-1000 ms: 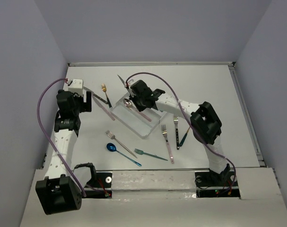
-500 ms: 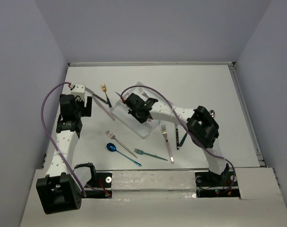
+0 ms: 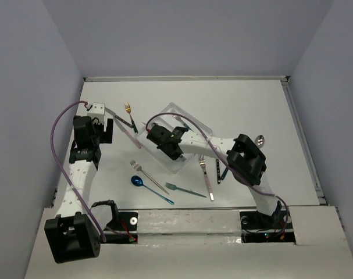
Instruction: Sort the eating utensils into containers
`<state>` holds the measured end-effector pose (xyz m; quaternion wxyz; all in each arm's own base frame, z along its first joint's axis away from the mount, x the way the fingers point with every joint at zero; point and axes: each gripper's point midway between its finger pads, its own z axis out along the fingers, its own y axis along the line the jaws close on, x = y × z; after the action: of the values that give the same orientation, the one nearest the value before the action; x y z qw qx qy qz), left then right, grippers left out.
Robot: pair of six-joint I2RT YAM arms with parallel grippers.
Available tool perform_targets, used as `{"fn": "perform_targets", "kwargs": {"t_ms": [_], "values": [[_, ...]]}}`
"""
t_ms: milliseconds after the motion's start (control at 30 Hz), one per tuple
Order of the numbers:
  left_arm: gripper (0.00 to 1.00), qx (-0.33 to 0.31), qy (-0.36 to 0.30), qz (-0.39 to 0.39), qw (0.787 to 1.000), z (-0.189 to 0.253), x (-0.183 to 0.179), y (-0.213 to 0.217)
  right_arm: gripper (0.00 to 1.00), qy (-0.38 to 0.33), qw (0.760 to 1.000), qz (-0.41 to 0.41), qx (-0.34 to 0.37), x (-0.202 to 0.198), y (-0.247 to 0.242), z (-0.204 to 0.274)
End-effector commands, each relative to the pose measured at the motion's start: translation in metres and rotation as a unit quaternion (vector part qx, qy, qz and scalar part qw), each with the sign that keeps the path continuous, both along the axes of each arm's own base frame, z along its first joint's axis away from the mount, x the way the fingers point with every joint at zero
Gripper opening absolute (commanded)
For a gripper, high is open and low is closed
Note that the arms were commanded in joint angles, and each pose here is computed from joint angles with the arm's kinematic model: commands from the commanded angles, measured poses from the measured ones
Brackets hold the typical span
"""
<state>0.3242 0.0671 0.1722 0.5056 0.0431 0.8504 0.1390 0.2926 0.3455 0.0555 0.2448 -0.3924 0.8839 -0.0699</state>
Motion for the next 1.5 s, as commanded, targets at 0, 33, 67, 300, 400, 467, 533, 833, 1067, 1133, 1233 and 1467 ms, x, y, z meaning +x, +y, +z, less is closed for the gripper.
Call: {"fn": "perform_targets", "kwargs": {"t_ms": [0,33,67,300,400,467,533,833,1067,1133,1233,1467], "values": [[0.99,0.005,-0.017,-0.007,1.000,0.004,0.003,0.000,0.00,0.026,1.000,0.015,0.005,-0.022,0.014,0.005],[0.99,0.005,-0.016,-0.008,1.000,0.004,0.003,-0.001,0.00,0.028,0.999,0.018,0.005,-0.022,0.015,0.004],[0.99,0.003,-0.016,-0.010,1.000,0.004,0.003,-0.002,0.00,0.030,0.999,0.021,0.001,-0.022,0.015,0.002],[0.99,-0.001,-0.012,-0.016,1.000,0.001,0.004,-0.004,0.00,-0.004,1.000,0.012,-0.005,-0.005,0.022,0.017],[0.99,-0.001,-0.011,-0.016,1.000,0.000,0.004,-0.004,0.00,-0.029,1.000,0.005,0.007,0.013,0.022,0.037],[0.99,0.000,-0.012,-0.017,1.000,0.000,0.004,-0.004,0.00,-0.038,0.999,-0.007,0.007,0.027,0.012,0.047],[0.99,0.000,-0.010,-0.017,1.000,-0.001,0.004,-0.004,0.00,-0.047,0.999,-0.010,0.013,0.033,0.009,0.059],[0.99,0.000,-0.008,-0.017,1.000,-0.002,0.003,-0.004,0.00,-0.054,0.997,-0.028,0.039,0.068,-0.027,0.093],[0.99,-0.007,-0.004,-0.031,0.999,-0.006,0.005,-0.009,0.00,-0.027,0.997,-0.026,0.061,0.062,-0.026,0.095],[0.99,-0.007,-0.003,-0.031,0.999,-0.007,0.005,-0.009,0.00,-0.022,0.997,-0.003,0.073,0.042,-0.009,0.101],[0.99,-0.007,-0.001,-0.032,0.999,-0.008,0.005,-0.009,0.00,0.004,0.995,0.020,0.099,0.015,0.013,0.098],[0.99,-0.007,0.000,-0.034,0.999,-0.010,0.004,-0.010,0.00,0.059,0.989,0.046,0.124,-0.018,0.047,0.065]]}}
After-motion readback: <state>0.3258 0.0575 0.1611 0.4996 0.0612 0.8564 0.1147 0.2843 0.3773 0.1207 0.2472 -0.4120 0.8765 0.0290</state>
